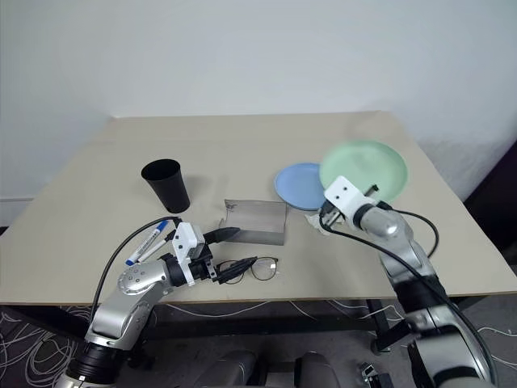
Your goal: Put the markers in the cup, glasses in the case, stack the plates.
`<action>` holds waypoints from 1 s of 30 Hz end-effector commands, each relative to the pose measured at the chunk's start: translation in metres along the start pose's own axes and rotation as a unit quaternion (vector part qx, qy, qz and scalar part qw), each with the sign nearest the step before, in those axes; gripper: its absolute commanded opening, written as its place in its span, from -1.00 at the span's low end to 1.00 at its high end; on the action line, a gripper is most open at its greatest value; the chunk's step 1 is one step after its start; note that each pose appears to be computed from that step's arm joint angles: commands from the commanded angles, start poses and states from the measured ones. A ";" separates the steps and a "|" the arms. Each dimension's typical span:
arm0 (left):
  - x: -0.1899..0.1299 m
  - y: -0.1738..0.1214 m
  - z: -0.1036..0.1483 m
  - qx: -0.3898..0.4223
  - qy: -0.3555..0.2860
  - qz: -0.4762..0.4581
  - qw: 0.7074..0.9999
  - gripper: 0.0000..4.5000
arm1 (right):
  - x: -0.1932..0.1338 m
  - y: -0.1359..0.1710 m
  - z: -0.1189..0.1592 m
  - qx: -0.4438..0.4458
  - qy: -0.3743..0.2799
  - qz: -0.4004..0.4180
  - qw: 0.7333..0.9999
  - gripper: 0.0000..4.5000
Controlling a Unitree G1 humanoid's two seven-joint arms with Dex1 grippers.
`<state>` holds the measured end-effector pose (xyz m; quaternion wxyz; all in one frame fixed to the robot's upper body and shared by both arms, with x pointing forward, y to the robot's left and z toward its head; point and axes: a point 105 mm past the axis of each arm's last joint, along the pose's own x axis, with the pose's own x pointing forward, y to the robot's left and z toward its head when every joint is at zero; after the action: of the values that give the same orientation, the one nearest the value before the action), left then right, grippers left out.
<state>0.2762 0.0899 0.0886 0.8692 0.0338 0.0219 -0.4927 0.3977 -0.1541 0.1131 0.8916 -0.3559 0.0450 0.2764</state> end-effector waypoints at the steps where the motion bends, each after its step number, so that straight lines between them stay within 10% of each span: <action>1: 0.002 0.003 0.013 0.021 -0.022 0.004 1.000 1.00 | 0.017 0.000 0.024 0.004 -0.055 0.034 0.998 -0.99; 20: -0.004 0.006 0.015 0.029 -0.025 0.031 0.999 1.00 | 0.059 0.021 0.046 0.046 -0.087 0.137 0.986 -0.99; 27: -0.004 0.005 0.015 0.029 -0.025 0.032 0.999 1.00 | 0.059 0.011 0.051 0.057 -0.105 0.110 0.987 -0.11; 30: -0.003 0.005 0.015 0.028 -0.025 0.030 0.999 1.00 | 0.057 0.007 0.053 0.057 -0.112 0.107 0.986 -0.11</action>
<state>0.2781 0.0945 0.0866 0.8835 0.0338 0.0213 -0.4668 0.4304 -0.0917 0.1060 0.8718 -0.2641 0.0433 0.4102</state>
